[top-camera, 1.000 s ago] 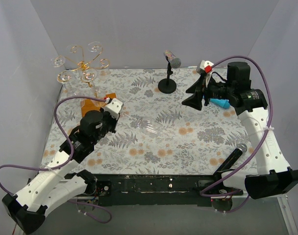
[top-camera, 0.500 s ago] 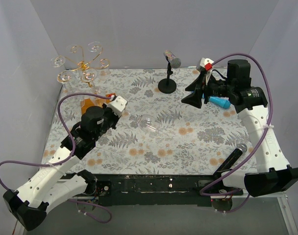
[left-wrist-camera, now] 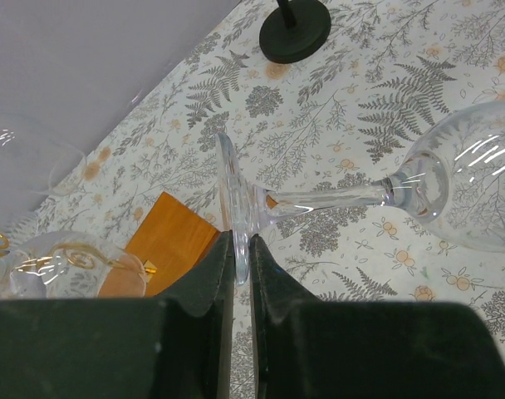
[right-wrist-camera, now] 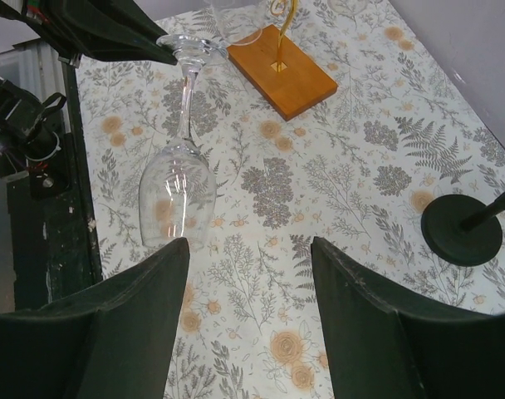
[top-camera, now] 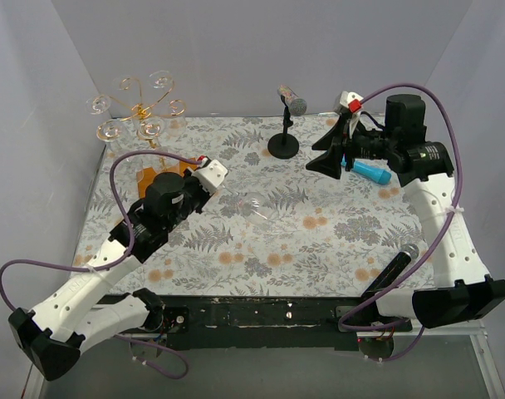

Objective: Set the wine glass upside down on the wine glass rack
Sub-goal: Turn the wine glass upside down at the wine rack.

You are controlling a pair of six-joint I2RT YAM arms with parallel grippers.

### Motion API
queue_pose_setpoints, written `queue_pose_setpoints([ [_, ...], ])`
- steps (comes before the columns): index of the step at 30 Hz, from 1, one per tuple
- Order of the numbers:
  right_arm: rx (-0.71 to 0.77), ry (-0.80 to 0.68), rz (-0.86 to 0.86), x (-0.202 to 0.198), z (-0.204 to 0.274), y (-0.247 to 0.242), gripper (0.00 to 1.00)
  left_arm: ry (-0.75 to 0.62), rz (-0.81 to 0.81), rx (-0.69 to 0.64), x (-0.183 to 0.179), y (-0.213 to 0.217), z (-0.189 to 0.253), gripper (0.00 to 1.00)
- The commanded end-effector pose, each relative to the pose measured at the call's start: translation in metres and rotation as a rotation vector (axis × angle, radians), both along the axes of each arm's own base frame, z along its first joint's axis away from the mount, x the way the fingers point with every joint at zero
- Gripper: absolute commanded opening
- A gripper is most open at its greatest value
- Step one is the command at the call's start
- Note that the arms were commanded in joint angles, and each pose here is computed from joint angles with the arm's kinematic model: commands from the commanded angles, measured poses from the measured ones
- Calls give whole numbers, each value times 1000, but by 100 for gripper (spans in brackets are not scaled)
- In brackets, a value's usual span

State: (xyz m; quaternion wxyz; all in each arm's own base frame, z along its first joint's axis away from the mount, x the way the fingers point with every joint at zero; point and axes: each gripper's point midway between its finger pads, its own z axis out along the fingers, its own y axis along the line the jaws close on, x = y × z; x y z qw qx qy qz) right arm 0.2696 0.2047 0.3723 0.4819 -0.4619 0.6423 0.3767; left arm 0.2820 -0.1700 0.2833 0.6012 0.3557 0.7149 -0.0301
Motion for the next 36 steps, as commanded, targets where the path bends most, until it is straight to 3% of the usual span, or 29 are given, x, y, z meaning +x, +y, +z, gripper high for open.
queue_pose_setpoints([
  [1,36,-41,14,0,22,2,68,-136,-25,-62,2,-12,51,0],
  [21,119,44,65,13,30,16,68,-329,-38,78,0,-52,75,0],
  [28,200,175,133,10,30,27,67,-481,-66,172,-9,-76,80,0],
  [36,311,356,136,7,30,36,66,-769,-16,350,-17,-98,84,0],
])
